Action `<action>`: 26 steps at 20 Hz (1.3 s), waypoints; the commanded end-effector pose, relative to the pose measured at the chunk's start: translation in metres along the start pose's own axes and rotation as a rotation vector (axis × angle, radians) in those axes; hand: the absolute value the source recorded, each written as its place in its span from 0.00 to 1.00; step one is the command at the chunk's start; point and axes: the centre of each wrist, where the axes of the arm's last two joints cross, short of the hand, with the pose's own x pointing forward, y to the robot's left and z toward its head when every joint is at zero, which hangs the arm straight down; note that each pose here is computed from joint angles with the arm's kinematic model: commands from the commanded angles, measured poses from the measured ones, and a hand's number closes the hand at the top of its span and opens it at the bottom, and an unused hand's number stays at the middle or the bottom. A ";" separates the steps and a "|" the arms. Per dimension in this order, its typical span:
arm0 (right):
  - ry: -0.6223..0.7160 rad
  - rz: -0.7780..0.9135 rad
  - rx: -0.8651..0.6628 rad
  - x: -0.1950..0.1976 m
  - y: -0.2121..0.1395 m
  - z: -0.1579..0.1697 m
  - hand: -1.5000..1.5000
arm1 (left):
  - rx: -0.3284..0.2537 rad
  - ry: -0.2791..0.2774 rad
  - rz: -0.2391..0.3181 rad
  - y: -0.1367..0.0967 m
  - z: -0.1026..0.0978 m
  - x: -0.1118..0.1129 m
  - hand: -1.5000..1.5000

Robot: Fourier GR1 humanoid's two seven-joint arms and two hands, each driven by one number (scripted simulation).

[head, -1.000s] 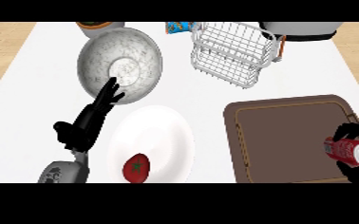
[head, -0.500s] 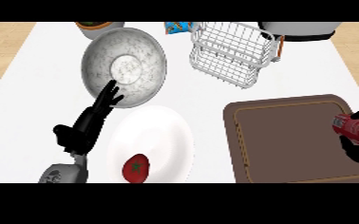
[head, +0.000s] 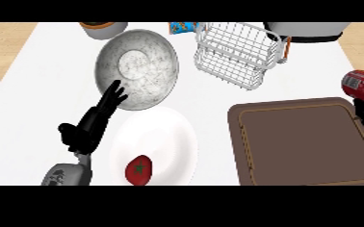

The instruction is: Pick the can from the tray and place it in the tiered basket

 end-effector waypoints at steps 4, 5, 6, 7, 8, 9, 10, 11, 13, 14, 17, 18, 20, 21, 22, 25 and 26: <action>-0.019 -0.077 -0.027 0.105 -0.013 -0.030 1.00 | -0.020 0.004 -0.006 0.000 -0.001 0.004 0.50; -0.003 -0.071 -0.038 0.119 -0.011 -0.035 1.00 | -0.036 0.013 -0.016 0.005 -0.005 0.008 0.50; 0.001 -0.090 -0.012 0.117 -0.027 -0.054 1.00 | -0.020 0.008 -0.014 0.000 -0.005 0.007 0.50; 0.005 -0.062 0.006 0.133 -0.015 -0.055 1.00 | -0.017 0.010 -0.013 0.006 -0.004 0.002 0.50; 0.023 -0.078 0.004 0.128 -0.016 -0.072 1.00 | -0.023 0.014 -0.002 0.010 0.000 0.006 0.50; 0.004 -0.067 0.012 0.146 -0.011 -0.077 1.00 | -0.026 0.019 -0.003 -0.005 -0.011 0.007 0.50; 0.013 -0.083 0.027 0.151 -0.019 -0.084 1.00 | -0.016 0.014 0.000 -0.005 0.001 0.010 0.50; 0.018 -0.099 0.018 0.173 -0.010 -0.080 1.00 | -0.020 0.020 -0.005 0.003 -0.006 0.005 0.50; 0.014 -0.109 0.029 0.183 0.016 -0.092 1.00 | -0.009 0.001 0.008 0.009 -0.004 -0.003 0.50; 0.019 -0.112 0.038 0.185 0.012 -0.106 1.00 | -0.029 0.012 -0.005 -0.009 -0.006 0.004 0.50; 0.010 -0.093 0.086 0.190 0.030 -0.123 1.00 | -0.020 -0.002 0.006 0.007 -0.003 -0.002 0.50; 0.031 -0.086 0.103 0.206 0.028 -0.124 1.00 | -0.012 0.005 -0.013 -0.012 -0.005 0.003 0.50; 0.021 -0.072 0.127 0.202 0.057 -0.135 1.00 | -0.030 0.003 -0.016 -0.016 -0.014 0.008 0.50; 0.013 -0.082 0.127 0.206 0.068 -0.133 1.00 | -0.033 0.006 -0.010 -0.001 0.000 -0.013 0.50; 0.002 -0.056 0.147 0.208 0.063 -0.142 1.00 | -0.006 0.011 -0.021 -0.008 -0.018 0.006 0.50; 0.017 -0.092 0.164 0.209 0.088 -0.150 1.00 | -0.017 -0.006 -0.012 -0.023 -0.008 0.004 0.50; 0.013 -0.084 0.172 0.196 0.100 -0.152 1.00 | -0.032 0.017 -0.003 -0.019 -0.009 -0.009 0.50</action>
